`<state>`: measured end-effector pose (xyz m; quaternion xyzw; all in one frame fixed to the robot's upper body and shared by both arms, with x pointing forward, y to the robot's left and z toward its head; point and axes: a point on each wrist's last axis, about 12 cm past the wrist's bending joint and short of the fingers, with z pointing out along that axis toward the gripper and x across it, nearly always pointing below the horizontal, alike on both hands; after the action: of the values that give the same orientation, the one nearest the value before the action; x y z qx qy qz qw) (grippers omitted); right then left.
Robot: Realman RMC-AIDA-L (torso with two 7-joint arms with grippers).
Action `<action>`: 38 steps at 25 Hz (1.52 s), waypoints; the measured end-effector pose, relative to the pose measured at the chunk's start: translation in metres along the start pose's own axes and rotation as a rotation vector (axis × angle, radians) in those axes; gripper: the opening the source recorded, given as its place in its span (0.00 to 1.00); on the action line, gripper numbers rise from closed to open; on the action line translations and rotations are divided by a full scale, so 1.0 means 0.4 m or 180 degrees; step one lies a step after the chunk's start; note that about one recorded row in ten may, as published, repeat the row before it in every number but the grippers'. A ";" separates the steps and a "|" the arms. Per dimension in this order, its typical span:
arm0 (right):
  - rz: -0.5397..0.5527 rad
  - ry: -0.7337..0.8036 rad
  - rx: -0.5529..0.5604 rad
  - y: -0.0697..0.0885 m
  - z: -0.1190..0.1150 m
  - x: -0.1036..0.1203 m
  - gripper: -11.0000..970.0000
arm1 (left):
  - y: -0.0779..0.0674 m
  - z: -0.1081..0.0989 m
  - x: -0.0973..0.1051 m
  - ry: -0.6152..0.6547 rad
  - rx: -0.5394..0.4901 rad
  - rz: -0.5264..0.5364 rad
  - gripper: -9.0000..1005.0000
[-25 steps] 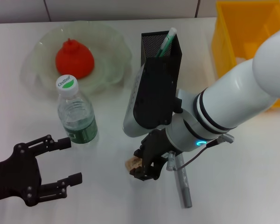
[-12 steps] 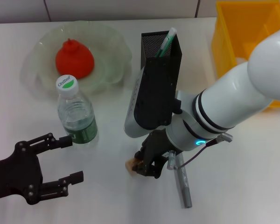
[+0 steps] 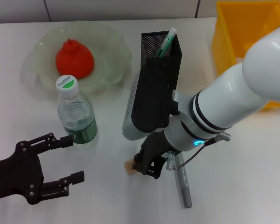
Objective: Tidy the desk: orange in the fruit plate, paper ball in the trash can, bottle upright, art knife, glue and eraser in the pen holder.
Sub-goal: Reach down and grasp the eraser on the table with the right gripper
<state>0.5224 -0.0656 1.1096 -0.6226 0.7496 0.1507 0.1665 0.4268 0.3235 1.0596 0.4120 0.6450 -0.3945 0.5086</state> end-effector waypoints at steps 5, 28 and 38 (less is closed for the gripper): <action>-0.0014 0.0015 -0.0006 0.000 -0.001 -0.001 0.14 | 0.000 0.000 0.002 0.0002 -0.0007 -0.0011 0.80; -0.0210 -0.0035 0.0126 -0.003 -0.003 -0.015 0.38 | 0.001 0.005 0.002 -0.0002 -0.0001 -0.0017 0.80; -0.0217 -0.0006 0.0097 -0.001 0.012 -0.014 0.40 | 0.002 0.007 0.002 -0.0001 -0.0003 -0.0014 0.80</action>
<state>0.5240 -0.0589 1.1078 -0.6450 0.7300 0.1341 0.1817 0.4284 0.3214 1.0584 0.4102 0.6460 -0.3954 0.5081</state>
